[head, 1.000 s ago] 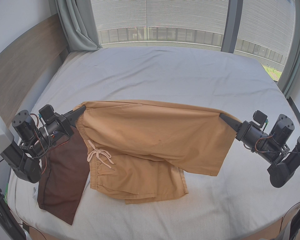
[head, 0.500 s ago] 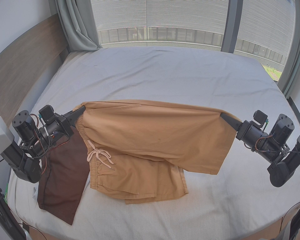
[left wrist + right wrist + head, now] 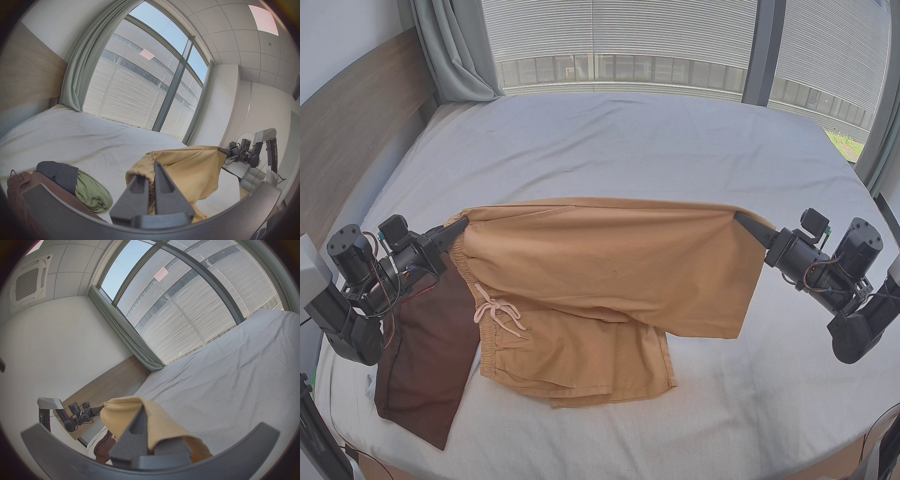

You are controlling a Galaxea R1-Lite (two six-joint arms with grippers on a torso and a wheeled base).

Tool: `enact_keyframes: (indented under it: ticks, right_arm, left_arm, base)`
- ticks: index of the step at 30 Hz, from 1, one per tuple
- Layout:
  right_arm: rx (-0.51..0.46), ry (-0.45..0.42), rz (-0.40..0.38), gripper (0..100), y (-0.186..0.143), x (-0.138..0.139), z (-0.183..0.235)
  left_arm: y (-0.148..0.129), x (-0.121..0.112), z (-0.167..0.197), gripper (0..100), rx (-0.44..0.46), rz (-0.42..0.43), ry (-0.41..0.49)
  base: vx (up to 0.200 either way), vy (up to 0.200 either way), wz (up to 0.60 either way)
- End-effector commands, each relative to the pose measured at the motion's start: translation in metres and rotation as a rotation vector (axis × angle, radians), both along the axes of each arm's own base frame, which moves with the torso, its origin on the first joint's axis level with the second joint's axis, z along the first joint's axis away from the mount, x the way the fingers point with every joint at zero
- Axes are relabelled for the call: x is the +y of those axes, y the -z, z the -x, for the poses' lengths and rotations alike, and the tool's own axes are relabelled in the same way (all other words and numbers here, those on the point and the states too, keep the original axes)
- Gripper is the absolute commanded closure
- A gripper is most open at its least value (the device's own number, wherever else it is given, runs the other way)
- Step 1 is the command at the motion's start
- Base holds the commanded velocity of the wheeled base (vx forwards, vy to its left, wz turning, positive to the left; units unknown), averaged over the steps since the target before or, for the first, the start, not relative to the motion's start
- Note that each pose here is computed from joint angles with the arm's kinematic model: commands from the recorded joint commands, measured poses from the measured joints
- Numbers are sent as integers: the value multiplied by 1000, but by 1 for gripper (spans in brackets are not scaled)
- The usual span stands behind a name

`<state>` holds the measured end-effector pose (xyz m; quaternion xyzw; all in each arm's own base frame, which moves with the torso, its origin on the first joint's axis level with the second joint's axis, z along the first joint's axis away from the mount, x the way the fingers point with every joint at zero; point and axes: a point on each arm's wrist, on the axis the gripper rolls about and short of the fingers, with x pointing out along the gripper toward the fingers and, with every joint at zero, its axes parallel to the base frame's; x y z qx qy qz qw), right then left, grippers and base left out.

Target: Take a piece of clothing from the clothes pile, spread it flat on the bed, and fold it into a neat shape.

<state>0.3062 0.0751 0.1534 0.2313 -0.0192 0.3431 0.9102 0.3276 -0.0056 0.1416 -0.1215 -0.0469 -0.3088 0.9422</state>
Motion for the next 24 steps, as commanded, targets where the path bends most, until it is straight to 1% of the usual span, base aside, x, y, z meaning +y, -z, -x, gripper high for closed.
enact_keyframes:
  ticks: [1, 7, 10, 14, 21, 24]
  right_arm:
    - [2, 14, 0, 100, 8, -1, -19]
    - [-18, 16, -6, 100, 13, 3, -43]
    - [-25, 16, -10, 100, 17, 6, -55]
    - [-36, 15, -14, 100, 21, 8, -67]
    - [-25, 10, -13, 100, 22, 13, -85]
    - [-24, 10, -16, 100, 21, 15, -94]
  left_arm:
    - [4, 2, -8, 100, 6, 8, -7]
    - [11, 2, -12, 100, 26, 10, -16]
    - [15, 3, -15, 100, 43, 24, -15]
    - [15, 3, -25, 100, 35, 37, -14]
    - [16, 4, -42, 100, 44, 107, -48]
    - [20, 4, -49, 100, 46, 120, -67]
  base:
    - [0, 0, 0]
    - [0, 0, 0]
    - [0, 0, 0]
    - [0, 0, 0]
    - [0, 0, 0]
    - [0, 0, 0]
